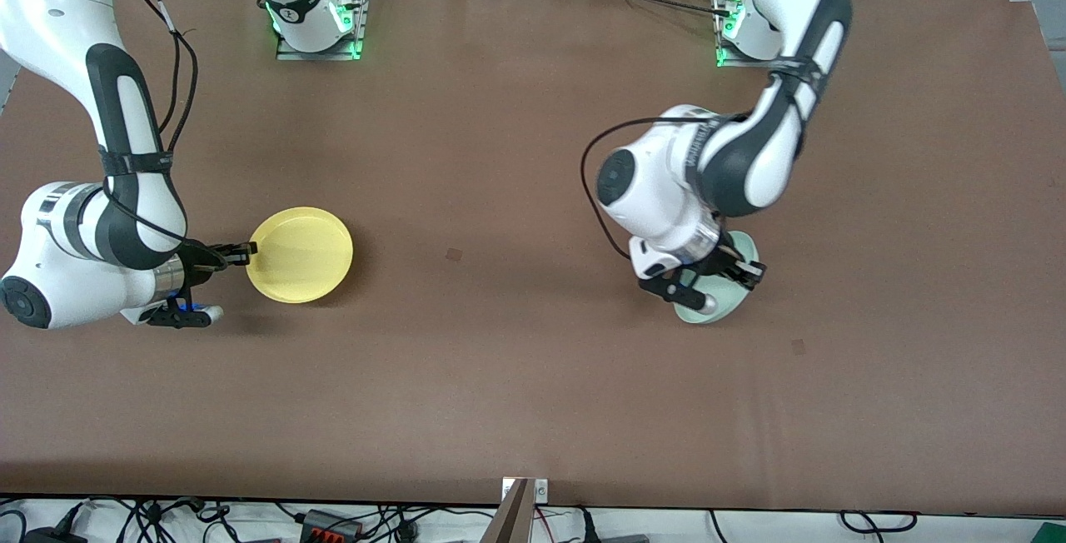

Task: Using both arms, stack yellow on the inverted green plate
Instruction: 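Lift and flip the green plate upside down with the left gripper, then lower the inverted green plate onto the table center, open the left gripper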

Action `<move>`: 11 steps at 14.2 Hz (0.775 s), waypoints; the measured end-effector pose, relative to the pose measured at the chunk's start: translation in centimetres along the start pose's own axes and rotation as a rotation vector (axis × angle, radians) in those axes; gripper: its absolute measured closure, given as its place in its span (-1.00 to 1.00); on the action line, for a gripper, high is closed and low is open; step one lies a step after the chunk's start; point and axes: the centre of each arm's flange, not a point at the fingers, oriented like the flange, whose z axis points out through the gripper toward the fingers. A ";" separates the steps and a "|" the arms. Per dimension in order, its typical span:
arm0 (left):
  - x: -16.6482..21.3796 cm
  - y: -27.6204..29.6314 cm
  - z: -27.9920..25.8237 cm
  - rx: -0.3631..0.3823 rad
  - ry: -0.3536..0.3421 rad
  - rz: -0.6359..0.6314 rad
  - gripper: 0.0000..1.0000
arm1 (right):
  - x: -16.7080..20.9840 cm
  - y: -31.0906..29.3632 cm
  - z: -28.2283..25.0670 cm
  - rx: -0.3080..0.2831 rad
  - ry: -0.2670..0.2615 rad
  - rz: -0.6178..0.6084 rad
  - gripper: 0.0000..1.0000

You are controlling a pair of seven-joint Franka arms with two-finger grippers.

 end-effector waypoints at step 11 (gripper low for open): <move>-2.2 18.5 -6.3 0.360 0.212 -0.339 0.96 | 0.0 0.0 0.0 0.001 0.000 -0.011 0.95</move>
